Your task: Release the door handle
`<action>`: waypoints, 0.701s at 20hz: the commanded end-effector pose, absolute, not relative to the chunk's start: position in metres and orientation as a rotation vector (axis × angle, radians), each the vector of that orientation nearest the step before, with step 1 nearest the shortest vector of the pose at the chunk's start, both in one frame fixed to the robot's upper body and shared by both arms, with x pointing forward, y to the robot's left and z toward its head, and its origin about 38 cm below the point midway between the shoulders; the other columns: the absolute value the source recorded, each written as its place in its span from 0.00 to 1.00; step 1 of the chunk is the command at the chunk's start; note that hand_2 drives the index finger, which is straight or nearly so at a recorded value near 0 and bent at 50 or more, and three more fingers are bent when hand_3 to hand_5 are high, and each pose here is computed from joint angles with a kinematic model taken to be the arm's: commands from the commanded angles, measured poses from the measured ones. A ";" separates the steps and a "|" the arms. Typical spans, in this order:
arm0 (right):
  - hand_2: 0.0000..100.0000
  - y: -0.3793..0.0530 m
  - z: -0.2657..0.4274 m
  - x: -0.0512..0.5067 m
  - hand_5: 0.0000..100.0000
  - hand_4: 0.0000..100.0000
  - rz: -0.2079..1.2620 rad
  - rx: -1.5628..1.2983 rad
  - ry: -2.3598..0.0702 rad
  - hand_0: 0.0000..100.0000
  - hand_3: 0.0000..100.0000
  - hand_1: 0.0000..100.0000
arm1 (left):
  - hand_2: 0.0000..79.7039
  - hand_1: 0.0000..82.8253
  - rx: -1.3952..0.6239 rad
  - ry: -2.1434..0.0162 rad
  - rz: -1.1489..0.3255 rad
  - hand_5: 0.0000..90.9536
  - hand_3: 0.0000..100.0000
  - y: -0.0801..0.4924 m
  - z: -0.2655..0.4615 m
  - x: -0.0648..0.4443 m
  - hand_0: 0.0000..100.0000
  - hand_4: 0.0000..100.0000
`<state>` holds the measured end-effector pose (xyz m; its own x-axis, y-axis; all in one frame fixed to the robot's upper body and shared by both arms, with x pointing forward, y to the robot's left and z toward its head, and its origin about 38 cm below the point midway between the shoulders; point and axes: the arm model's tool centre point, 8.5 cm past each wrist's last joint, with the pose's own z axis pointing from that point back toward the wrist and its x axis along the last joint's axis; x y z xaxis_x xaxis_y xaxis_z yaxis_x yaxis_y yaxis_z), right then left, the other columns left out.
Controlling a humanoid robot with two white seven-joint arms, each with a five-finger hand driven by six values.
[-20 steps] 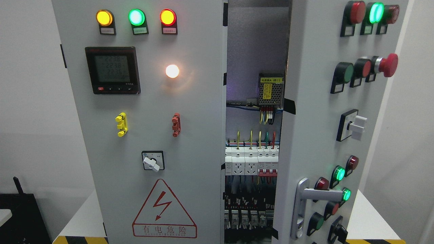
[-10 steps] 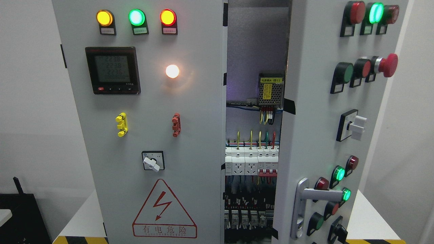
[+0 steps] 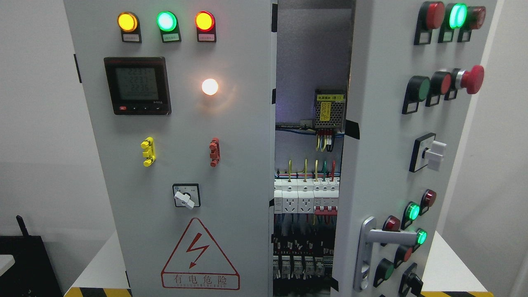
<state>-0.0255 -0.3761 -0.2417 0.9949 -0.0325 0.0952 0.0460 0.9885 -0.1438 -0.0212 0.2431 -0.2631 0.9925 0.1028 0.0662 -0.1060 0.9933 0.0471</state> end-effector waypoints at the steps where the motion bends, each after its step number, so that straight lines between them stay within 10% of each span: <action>1: 0.00 -0.315 -0.253 -0.071 0.00 0.00 0.027 -0.013 0.065 0.44 0.00 0.16 | 0.00 0.47 0.047 -0.094 0.106 0.00 0.00 0.242 -0.264 -0.011 0.12 0.00; 14: 0.00 -0.273 -0.257 -0.076 0.00 0.00 0.012 0.077 0.077 0.41 0.00 0.14 | 0.00 0.47 0.047 -0.094 0.103 0.00 0.00 0.242 -0.264 -0.011 0.12 0.00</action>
<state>-0.0609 -0.3058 -0.2550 0.9995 -0.0028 -0.0318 0.0032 0.9999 0.0112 -0.0212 0.2431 -0.2631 0.9925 0.1026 0.0662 -0.1058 0.9933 0.0470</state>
